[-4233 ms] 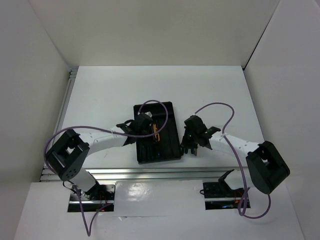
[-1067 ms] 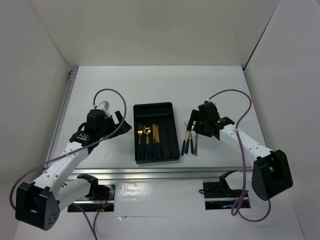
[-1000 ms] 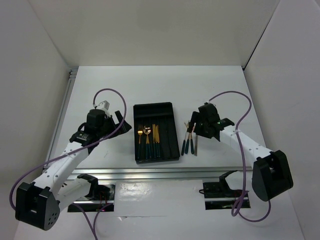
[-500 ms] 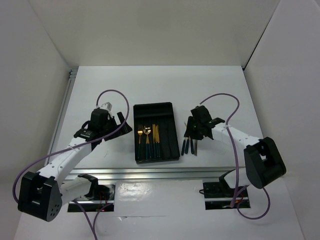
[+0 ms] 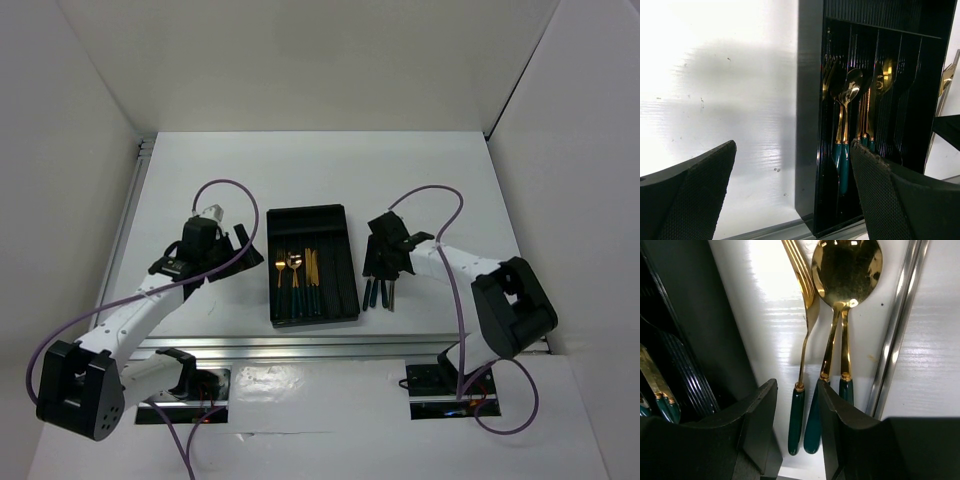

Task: Sort the eating utensils into containers

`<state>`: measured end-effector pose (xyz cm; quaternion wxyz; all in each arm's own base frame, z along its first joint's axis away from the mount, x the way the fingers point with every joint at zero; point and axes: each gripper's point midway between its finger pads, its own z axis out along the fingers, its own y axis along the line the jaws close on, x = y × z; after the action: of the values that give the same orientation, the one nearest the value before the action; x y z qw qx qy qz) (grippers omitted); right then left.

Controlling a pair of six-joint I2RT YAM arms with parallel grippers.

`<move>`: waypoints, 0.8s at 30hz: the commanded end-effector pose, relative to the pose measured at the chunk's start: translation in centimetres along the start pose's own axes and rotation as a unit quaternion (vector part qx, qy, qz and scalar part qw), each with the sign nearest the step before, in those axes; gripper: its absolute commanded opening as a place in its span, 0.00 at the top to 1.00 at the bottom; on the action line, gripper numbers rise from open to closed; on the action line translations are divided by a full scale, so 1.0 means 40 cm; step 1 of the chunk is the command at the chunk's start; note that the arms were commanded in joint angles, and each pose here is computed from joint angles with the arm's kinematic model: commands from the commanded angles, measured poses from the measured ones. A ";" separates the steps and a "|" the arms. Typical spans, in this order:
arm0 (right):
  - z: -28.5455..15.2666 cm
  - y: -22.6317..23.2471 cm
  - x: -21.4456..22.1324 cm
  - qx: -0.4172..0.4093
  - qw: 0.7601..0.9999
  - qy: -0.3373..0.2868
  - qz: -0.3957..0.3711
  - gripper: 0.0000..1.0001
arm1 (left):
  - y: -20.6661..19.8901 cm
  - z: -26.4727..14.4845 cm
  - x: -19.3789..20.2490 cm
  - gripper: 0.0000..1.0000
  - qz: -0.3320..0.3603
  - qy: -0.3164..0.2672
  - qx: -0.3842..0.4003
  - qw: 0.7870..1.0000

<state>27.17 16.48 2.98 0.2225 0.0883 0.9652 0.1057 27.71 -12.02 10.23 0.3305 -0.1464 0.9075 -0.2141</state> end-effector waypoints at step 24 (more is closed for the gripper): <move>0.047 0.002 -0.022 0.053 0.999 0.004 -0.008 1.00 | -0.011 -0.021 -0.051 0.00 0.013 -0.039 0.000 0.999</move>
<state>28.29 17.02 1.41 0.2058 0.0933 0.9704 0.0856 27.91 -11.54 10.52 0.3420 -0.1513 0.9046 -0.2045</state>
